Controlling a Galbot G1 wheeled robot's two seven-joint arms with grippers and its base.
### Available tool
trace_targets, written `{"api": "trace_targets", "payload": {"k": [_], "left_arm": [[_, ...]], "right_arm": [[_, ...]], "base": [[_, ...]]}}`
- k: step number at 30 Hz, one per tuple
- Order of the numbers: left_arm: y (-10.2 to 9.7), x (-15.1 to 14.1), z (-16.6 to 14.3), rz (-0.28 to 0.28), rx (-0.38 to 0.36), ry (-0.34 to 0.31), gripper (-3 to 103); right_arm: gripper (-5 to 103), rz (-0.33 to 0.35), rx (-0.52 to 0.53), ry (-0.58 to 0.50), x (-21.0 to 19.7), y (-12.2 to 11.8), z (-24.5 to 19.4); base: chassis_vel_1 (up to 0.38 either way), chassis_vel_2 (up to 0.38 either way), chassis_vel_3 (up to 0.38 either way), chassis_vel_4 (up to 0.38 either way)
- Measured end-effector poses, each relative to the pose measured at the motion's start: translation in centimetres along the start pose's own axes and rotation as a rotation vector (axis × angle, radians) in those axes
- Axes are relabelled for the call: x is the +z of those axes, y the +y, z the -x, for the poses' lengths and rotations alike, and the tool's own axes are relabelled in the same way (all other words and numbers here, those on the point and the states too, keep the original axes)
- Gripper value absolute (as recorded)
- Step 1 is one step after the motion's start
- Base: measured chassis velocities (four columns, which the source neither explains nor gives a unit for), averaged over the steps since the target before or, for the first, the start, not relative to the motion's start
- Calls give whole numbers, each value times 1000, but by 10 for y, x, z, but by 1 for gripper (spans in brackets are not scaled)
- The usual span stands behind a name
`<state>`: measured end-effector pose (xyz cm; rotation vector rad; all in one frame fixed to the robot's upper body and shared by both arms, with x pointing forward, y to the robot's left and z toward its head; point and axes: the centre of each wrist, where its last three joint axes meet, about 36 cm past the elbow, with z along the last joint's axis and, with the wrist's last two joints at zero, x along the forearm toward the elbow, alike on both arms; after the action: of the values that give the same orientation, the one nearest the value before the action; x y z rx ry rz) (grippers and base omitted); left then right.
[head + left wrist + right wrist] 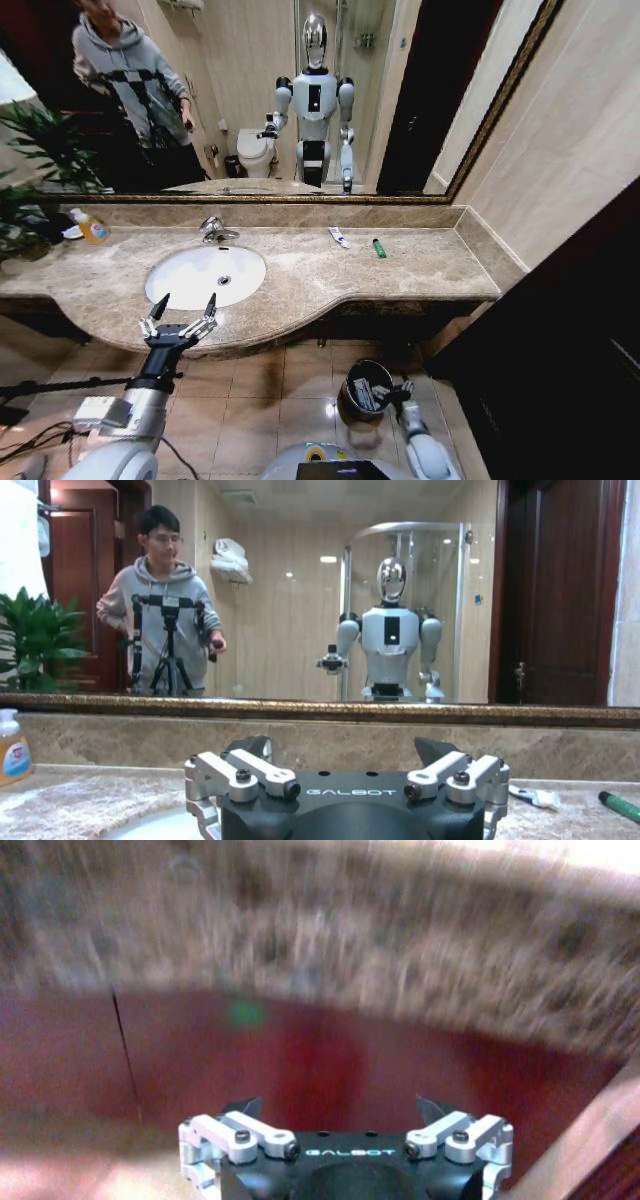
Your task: Pick up the trash from the sink and place it in the trash bin.
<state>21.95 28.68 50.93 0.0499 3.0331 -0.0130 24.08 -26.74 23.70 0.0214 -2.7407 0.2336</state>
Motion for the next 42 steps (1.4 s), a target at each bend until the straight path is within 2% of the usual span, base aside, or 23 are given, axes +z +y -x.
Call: {"api": "trace_targets", "payload": {"k": [7,20,25,32,35,36,41,42], "left_arm": [[0,0,0,0,0,0,100],[0,0,0,0,0,0,100],[0,0,0,0,0,0,100],[0,0,0,0,0,0,100],[0,0,0,0,0,0,100],[0,0,0,0,0,0,100],[0,0,0,0,0,0,100],[0,0,0,0,0,0,100]], "right_arm": [[100,36,5,-129,-71,0,-40],[100,111,-32,-251,-151,0,-42],[100,152,-77,-346,-192,-7,-13],[100,108,-127,-424,-241,-30,58],[100,104,-134,-422,-263,-41,91],[100,104,-134,-422,-263,-41,91],[100,106,-150,-377,-270,-42,155],[100,106,-150,-377,-270,-42,155]], "base": [[0,0,0,0],[0,0,0,0],[0,0,0,0],[0,0,0,0],[0,0,0,0],[0,0,0,0],[0,0,0,0],[0,0,0,0]]}}
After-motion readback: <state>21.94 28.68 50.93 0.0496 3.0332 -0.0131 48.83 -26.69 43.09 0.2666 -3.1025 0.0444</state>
